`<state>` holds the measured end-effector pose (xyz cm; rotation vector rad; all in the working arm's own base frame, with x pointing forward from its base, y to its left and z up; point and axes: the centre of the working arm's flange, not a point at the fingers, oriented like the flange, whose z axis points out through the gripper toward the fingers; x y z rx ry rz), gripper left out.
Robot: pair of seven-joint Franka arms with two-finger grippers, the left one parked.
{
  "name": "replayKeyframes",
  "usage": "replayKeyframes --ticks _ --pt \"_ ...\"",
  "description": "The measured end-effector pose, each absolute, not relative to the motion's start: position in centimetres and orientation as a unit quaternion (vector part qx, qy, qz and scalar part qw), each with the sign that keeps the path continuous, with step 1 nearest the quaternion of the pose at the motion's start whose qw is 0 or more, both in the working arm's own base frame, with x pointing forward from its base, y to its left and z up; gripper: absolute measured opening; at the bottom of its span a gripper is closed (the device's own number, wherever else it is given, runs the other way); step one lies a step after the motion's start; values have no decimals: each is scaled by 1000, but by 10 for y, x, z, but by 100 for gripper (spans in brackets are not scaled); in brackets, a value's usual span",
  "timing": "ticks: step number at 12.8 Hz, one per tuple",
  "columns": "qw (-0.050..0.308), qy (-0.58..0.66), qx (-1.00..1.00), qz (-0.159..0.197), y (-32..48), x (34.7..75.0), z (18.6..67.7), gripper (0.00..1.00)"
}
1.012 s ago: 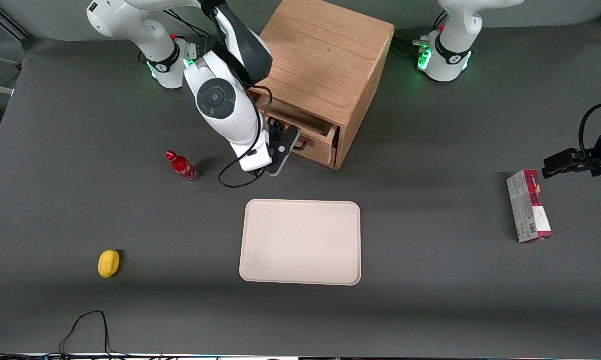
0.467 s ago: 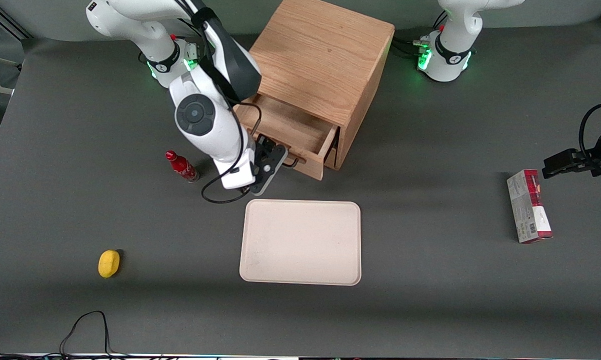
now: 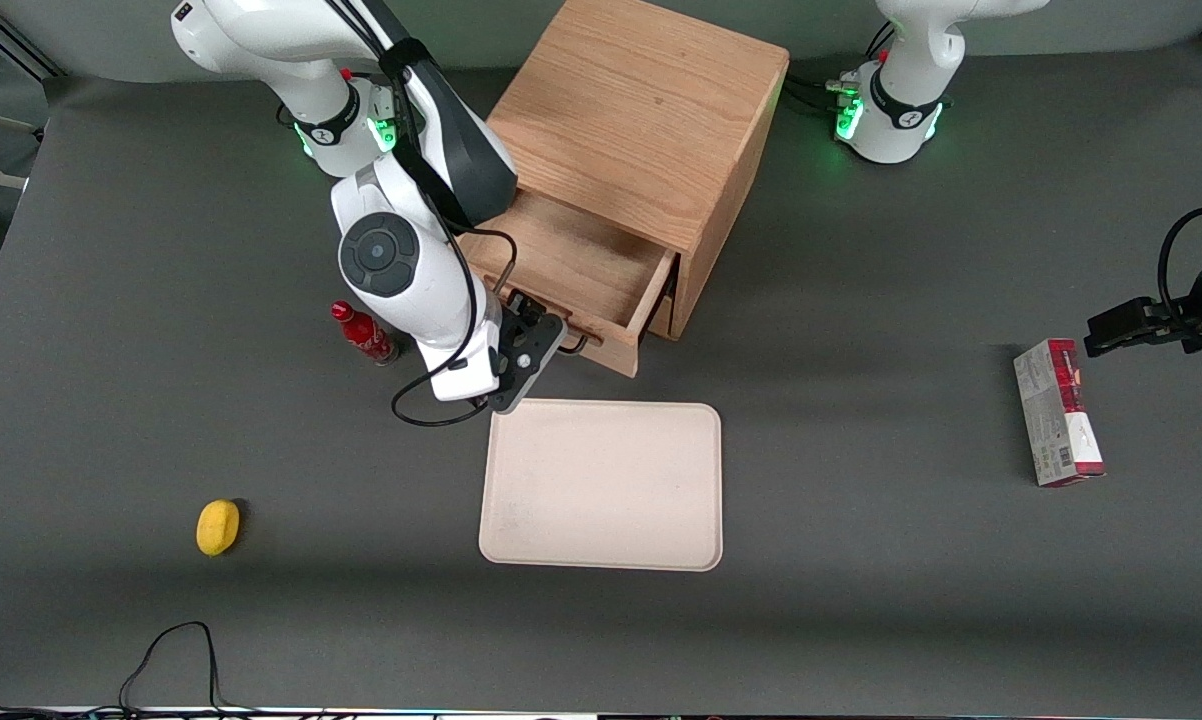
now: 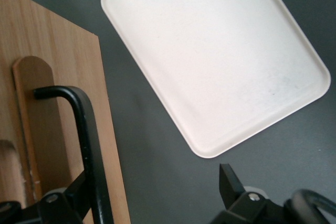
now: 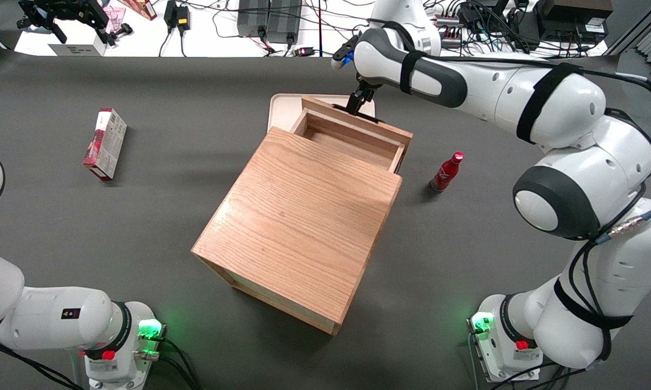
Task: Open upper drawer
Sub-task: 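Pull the upper drawer outward by its handle with the right gripper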
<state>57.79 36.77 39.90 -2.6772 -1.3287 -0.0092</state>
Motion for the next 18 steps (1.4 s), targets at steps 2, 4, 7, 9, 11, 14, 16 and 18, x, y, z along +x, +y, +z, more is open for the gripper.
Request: replayKeyframes --ticks 2,4,7,9,11,14,16,18 --pt "73 -437 -897 -6 360 588 398 100" --pt "63 -437 -897 -6 356 595 395 100" --pt "59 -433 -899 -1 351 603 391 100" --pt "58 -427 -902 6 343 613 393 100" --pt "57 -421 -905 9 334 624 396 100" --pt "56 -414 -909 7 325 633 395 100" --pt "55 -410 -910 4 320 637 396 100" --pt "55 -405 -913 1 314 642 398 100"
